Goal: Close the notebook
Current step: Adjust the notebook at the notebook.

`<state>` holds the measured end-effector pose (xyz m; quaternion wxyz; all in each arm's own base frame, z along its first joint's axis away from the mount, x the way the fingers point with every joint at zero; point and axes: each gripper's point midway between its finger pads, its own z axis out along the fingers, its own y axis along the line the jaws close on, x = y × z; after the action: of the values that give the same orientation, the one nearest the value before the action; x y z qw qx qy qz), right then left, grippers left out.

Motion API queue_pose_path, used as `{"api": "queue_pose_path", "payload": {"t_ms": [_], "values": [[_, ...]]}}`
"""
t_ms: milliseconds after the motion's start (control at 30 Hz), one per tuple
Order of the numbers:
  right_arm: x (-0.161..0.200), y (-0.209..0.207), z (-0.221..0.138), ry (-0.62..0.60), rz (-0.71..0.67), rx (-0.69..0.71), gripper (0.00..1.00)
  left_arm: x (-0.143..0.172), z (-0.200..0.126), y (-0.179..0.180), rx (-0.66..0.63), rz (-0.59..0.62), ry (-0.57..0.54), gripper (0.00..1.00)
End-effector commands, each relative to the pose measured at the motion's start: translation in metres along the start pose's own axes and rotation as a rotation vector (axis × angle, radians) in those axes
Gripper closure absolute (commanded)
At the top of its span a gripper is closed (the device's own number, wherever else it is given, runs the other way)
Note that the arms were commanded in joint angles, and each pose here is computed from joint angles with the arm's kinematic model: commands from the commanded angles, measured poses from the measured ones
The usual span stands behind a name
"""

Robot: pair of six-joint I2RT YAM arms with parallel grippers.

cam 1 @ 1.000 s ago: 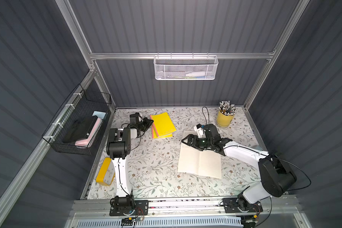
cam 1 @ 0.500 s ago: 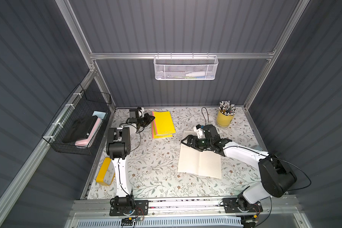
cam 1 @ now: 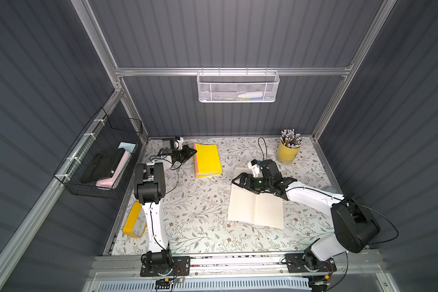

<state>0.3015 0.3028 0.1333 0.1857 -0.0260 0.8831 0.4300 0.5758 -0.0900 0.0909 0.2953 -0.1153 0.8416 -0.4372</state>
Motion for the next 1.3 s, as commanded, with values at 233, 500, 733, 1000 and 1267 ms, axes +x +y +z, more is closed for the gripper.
{"api": "queue_pose_path", "payload": {"t_ms": [233, 500, 733, 1000, 1267], "values": [[-0.001, 0.005, -0.002, -0.013, -0.008, -0.005, 0.01, -0.008, -0.004, -0.004, 0.036, 0.044, 0.013, 1.00], [-0.002, 0.007, 0.000, -0.010, -0.011, -0.009, 0.01, -0.002, 0.001, 0.003, 0.037, 0.038, 0.032, 1.00], [-0.003, 0.008, -0.001, -0.012, -0.012, -0.009, 0.01, 0.000, 0.007, 0.007, 0.040, 0.044, 0.067, 1.00], [-0.004, 0.009, 0.000, -0.012, -0.014, -0.010, 0.01, 0.007, 0.008, 0.014, 0.019, 0.044, 0.078, 1.00], [-0.004, 0.009, 0.002, -0.007, -0.015, -0.011, 0.01, 0.006, 0.007, 0.016, 0.006, 0.047, 0.070, 0.80]]}}
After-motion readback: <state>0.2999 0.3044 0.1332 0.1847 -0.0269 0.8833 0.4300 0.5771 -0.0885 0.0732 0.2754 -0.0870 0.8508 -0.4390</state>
